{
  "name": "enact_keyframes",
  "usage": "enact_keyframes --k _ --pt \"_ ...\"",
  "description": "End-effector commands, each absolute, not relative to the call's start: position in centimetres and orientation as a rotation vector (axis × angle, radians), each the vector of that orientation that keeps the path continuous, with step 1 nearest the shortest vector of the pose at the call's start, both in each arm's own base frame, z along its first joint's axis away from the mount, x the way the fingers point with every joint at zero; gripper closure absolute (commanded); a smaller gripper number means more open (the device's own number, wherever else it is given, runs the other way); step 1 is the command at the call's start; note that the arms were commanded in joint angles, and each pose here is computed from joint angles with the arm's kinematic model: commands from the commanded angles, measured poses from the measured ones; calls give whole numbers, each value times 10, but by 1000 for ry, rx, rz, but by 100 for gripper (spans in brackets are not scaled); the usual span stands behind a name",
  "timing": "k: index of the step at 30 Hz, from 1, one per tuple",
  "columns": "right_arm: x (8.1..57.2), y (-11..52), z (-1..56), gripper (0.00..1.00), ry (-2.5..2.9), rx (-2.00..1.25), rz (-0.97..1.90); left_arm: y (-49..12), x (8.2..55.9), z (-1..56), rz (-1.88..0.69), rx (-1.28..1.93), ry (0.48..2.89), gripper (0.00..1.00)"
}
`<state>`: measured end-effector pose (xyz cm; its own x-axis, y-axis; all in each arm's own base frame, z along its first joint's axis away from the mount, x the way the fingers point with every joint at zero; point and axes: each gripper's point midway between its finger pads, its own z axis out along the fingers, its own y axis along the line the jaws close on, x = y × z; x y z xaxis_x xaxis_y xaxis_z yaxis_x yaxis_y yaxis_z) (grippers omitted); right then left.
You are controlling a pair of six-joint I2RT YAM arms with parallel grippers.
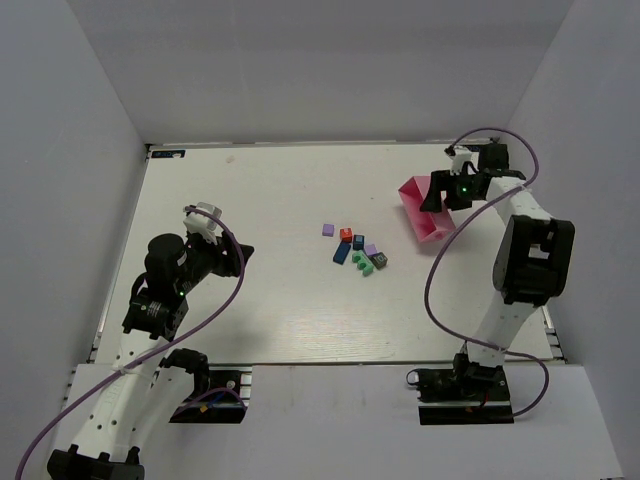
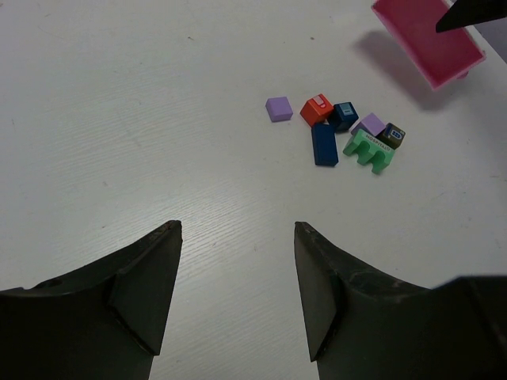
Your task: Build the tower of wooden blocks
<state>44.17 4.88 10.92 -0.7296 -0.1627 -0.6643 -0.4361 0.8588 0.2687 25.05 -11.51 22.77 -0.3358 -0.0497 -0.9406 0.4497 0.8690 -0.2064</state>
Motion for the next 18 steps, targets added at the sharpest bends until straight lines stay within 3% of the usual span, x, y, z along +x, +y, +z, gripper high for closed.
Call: enact_keyframes --k 1,11,18 --pt "426 72 119 100 2356 -383 911 -119 248 246 -538 322 1804 31" --pt "429 63 84 100 2406 -265 1167 -120 249 244 -540 336 1810 31" --pt "435 43 64 67 2410 -195 1195 -120 249 244 -540 336 1810 31"
